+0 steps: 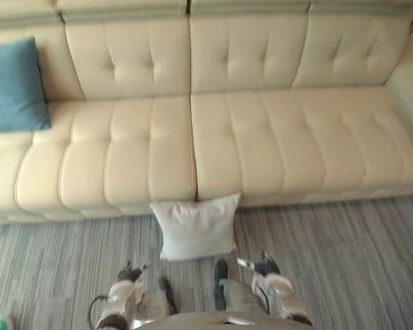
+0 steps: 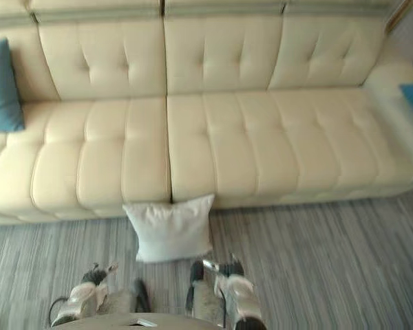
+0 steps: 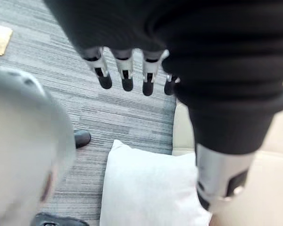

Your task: Pick up cushions and gather them together orderly.

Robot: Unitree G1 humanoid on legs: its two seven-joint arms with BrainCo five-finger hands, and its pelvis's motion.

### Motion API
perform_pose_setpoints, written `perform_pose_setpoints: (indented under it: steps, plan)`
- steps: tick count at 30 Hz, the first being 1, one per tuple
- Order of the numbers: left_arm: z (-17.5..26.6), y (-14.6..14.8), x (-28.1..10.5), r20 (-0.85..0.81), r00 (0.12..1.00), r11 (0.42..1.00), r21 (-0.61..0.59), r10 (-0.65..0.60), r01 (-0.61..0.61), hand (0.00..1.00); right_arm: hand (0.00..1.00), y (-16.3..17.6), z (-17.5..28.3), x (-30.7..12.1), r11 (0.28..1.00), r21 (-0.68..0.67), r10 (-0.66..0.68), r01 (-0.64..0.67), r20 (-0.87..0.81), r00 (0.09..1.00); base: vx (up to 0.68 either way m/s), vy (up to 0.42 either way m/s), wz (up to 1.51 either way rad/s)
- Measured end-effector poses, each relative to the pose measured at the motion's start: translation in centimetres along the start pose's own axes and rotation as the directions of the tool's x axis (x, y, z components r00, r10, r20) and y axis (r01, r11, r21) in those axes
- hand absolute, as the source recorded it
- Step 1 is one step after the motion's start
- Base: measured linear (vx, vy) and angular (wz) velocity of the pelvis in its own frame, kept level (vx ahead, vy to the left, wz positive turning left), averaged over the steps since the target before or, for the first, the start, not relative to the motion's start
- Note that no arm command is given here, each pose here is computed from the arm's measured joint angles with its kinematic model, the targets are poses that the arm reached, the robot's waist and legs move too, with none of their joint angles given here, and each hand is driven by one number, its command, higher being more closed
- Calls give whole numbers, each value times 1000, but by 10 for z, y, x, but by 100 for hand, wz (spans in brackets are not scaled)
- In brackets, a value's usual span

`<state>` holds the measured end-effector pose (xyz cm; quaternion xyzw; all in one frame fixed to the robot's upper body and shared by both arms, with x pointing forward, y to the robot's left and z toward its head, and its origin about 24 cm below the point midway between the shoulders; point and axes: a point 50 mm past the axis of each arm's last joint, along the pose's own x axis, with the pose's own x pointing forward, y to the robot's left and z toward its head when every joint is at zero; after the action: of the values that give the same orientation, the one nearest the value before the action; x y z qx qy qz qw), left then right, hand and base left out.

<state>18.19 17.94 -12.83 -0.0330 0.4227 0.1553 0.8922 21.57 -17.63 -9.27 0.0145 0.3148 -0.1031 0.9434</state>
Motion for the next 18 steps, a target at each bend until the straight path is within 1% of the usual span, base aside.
perform_pose_setpoints:
  steps: [3, 5, 6, 8, 9, 11, 12, 14, 15, 17, 18]
  plan:
    - [56, -15, 3, 171, 985, 997, -61, -32, 43, 0, 0, 14, 65, 9, 999, -39, 40, -32, 217, 975, -242, 69, -5]
    - [86, -14, 2, 265, 964, 996, -76, -28, 50, 0, 0, 18, 93, 10, 998, -59, 52, -36, 307, 950, -201, 47, -12]
    - [93, -14, 2, 284, 958, 996, -80, -24, 49, 0, 0, 18, 99, 10, 997, -66, 56, -37, 324, 944, -193, 22, -10]
    - [131, -9, 0, 383, 924, 995, -85, -10, 46, 0, 0, 20, 130, 13, 997, -74, 61, -35, 396, 916, -188, -1, -6]
    - [139, -7, -1, 404, 915, 995, -87, -6, 45, 0, 0, 20, 136, 13, 996, -78, 61, -32, 411, 909, -192, -19, -12]
    - [177, 8, -5, 487, 872, 992, -121, 43, 19, 0, 0, 17, 171, 13, 996, -84, 54, -15, 487, 871, -171, -22, -18]
    - [184, 11, -6, 501, 864, 991, -132, 52, 17, 0, 0, 16, 178, 12, 996, -84, 46, -4, 504, 862, -144, -20, -12]
    - [224, 25, -16, 579, 809, 985, -172, 98, 4, 0, 0, 5, 222, 7, 997, -70, 8, 42, 599, 801, -100, -15, -4]
    - [232, 28, -19, 596, 796, 984, -179, 107, 3, 0, 0, 3, 231, 5, 996, -69, 2, 52, 617, 787, -87, 2, -1]
    - [274, 41, -38, 690, 709, 976, -216, 145, 11, 0, 0, -6, 269, -5, 993, -63, -29, 101, 695, 718, -70, 9, 3]
    - [281, 42, -42, 709, 689, 975, -223, 149, 18, 0, 0, -8, 276, -8, 992, -57, -38, 111, 711, 703, -30, 9, 7]
